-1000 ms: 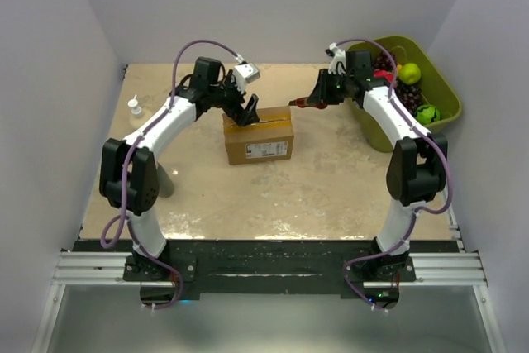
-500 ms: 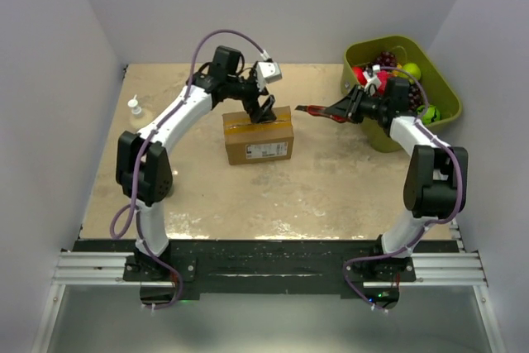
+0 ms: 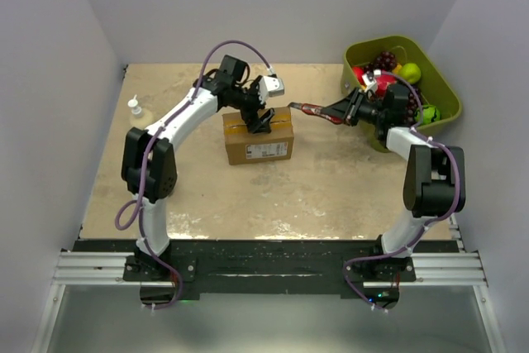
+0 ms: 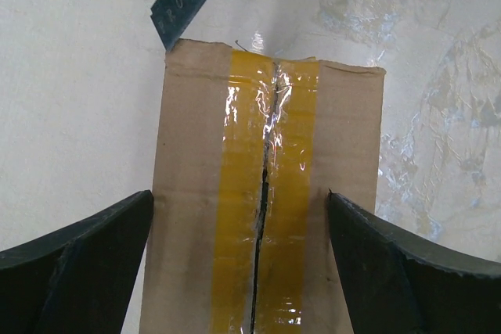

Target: Unpack the express box

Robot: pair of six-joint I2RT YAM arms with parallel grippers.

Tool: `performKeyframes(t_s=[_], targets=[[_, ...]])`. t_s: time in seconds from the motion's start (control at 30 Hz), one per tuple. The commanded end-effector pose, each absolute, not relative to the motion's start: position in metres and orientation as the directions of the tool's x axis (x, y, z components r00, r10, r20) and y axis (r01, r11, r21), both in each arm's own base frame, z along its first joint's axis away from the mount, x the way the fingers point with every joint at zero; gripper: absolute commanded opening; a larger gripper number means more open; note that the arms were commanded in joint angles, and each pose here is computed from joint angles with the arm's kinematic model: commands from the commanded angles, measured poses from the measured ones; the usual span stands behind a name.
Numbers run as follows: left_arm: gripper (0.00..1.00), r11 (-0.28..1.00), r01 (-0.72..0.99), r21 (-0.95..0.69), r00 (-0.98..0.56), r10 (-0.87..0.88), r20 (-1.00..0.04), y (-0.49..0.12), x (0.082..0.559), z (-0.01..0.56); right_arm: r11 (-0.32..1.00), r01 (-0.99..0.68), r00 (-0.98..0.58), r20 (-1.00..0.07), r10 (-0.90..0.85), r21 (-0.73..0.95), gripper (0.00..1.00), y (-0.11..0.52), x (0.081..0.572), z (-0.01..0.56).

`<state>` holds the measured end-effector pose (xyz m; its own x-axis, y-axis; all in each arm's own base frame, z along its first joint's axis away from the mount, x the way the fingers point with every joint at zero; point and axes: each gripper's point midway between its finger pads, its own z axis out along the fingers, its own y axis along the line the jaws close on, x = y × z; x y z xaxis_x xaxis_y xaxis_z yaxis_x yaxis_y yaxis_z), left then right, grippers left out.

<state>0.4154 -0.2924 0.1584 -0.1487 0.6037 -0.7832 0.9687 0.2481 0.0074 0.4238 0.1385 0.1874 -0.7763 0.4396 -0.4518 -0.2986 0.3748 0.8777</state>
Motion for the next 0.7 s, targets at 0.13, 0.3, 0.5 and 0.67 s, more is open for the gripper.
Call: performKeyframes(t_s=[0.13,0.3,0.5,0.67], targets=[[0.94,0.252,0.965,0.071,-0.12,0.666,-0.736,-0.279,0.42,0.134,0.346,-0.242,-0.795,-0.39,0.465,0.907,0.0,0.119,0.412,0.178],[0.94,0.258,0.963,0.074,-0.123,0.67,-0.732,-0.279,0.423,0.131,0.323,-0.22,-0.819,-0.354,0.451,0.92,0.0,0.122,0.403,0.173],[0.94,0.252,0.965,0.069,-0.123,0.672,-0.731,-0.281,0.422,0.128,0.307,-0.218,-0.833,-0.34,0.435,0.926,0.0,0.123,0.402,0.17],[0.93,0.248,0.966,0.065,-0.124,0.673,-0.729,-0.281,0.421,0.126,0.287,-0.238,-0.816,-0.351,0.46,0.928,0.0,0.123,0.408,0.178]])
